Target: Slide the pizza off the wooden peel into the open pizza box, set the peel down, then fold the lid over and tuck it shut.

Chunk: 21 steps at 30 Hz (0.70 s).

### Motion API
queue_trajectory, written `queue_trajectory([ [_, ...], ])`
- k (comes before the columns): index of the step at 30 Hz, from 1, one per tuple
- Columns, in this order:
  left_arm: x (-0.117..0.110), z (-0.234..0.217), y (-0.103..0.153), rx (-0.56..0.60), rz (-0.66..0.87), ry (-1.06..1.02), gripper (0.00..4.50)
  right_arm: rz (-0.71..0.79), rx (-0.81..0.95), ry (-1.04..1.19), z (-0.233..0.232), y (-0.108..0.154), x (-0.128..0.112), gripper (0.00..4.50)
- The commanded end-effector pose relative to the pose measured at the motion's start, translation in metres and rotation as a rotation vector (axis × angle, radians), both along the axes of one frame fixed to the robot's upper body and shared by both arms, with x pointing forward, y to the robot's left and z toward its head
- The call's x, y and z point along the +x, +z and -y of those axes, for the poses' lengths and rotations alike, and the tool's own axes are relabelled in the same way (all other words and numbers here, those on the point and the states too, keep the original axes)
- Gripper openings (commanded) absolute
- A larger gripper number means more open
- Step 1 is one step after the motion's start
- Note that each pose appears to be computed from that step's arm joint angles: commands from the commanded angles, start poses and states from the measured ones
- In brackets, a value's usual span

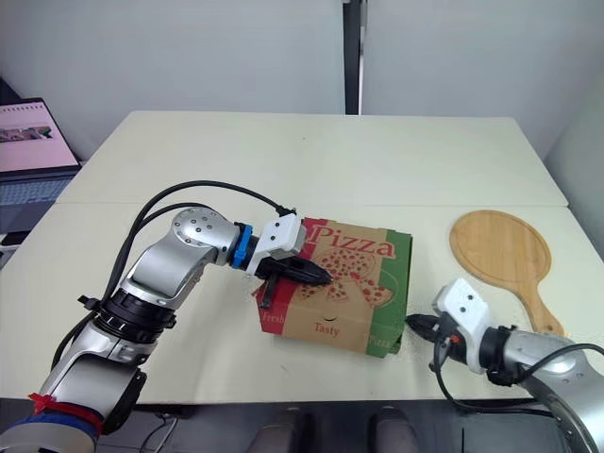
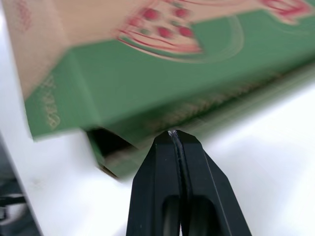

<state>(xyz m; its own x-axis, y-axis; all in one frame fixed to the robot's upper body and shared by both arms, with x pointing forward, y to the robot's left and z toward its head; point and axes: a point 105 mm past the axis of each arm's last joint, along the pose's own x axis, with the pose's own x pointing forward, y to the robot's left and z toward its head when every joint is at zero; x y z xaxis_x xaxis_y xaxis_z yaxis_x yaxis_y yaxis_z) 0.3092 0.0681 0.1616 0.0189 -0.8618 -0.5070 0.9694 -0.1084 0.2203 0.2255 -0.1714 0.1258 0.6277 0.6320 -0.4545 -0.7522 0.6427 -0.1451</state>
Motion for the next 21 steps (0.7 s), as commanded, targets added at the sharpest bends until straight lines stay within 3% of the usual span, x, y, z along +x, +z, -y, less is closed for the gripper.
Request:
queue_trajectory([
  [1, -0.001, -0.001, 0.007, -0.006, 0.036, -0.011, 0.00, 0.091, -0.057, -0.011, 0.021, 0.028, 0.001, 0.99],
  [6, 0.000, -0.002, 0.009, -0.010, 0.037, -0.009, 0.00, 0.102, -0.021, 0.080, 0.011, 0.055, -0.009, 2.67],
  [11, 0.001, -0.001, 0.011, -0.017, 0.042, -0.014, 0.00, 0.134, -0.056, 0.281, -0.040, 0.050, -0.023, 4.45],
  [21, -0.001, 0.001, 0.013, -0.023, 0.041, -0.029, 0.00, 0.234, -0.163, 0.284, -0.054, 0.032, 0.002, 4.45],
])
